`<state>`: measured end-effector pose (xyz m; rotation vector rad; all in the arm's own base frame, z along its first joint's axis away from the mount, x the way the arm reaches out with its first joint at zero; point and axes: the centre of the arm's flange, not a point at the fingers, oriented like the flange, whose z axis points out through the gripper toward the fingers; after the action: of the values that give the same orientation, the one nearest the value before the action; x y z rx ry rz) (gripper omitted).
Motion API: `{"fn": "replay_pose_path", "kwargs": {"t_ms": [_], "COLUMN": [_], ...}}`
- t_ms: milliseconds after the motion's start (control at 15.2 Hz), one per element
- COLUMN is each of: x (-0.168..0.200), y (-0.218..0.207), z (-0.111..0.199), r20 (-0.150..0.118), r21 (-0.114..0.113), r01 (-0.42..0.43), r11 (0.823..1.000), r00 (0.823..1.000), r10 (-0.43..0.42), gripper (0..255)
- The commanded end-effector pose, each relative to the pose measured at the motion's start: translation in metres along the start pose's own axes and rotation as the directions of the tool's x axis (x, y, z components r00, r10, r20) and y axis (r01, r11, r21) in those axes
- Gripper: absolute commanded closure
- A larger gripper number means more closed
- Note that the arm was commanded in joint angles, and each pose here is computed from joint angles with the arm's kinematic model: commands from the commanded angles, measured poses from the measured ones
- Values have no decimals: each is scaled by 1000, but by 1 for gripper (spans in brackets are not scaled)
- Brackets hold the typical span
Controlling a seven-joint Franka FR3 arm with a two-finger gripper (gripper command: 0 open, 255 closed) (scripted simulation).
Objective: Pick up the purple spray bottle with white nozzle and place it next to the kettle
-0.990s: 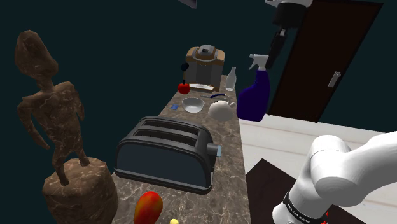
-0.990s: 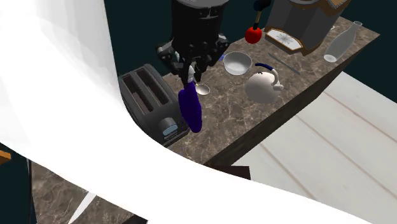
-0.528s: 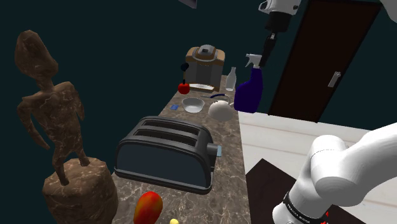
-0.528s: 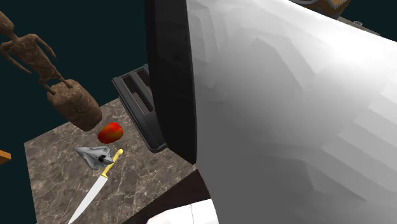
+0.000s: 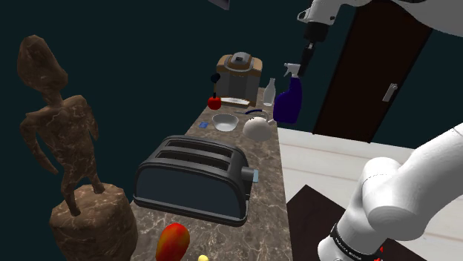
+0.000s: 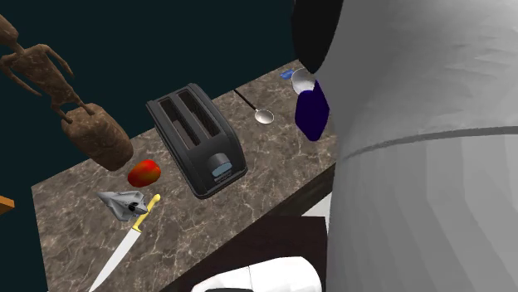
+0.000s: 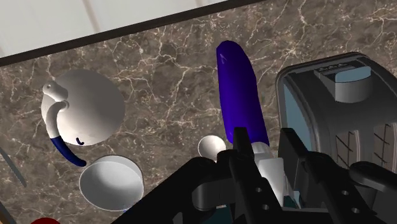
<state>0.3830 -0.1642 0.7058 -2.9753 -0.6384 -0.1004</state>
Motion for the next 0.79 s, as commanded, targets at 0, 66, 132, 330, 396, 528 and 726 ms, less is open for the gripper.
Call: {"fn": "replay_pose_path", "kwargs": {"t_ms": [0,66,132,330,396,528,726], "x": [6,8,11,18,20,25,32], "y": [26,39,52,91,104,130,169], "z": [0,1,1,4,5,6,9], "r20": [0,0,0,0,0,0,0], "r21": [-2,-2,-2,-2,-2,-2,-2], "r01": [2,2,2,2,2,2,2], "r11": [1000,1000,1000,1000,1000,1000,1000], "r00": [1000,1000,1000,1000,1000,1000,1000], "r10": [-2,-2,-2,-2,-2,-2,-2], "gripper": [255,255,255,255,255,255,255]}}
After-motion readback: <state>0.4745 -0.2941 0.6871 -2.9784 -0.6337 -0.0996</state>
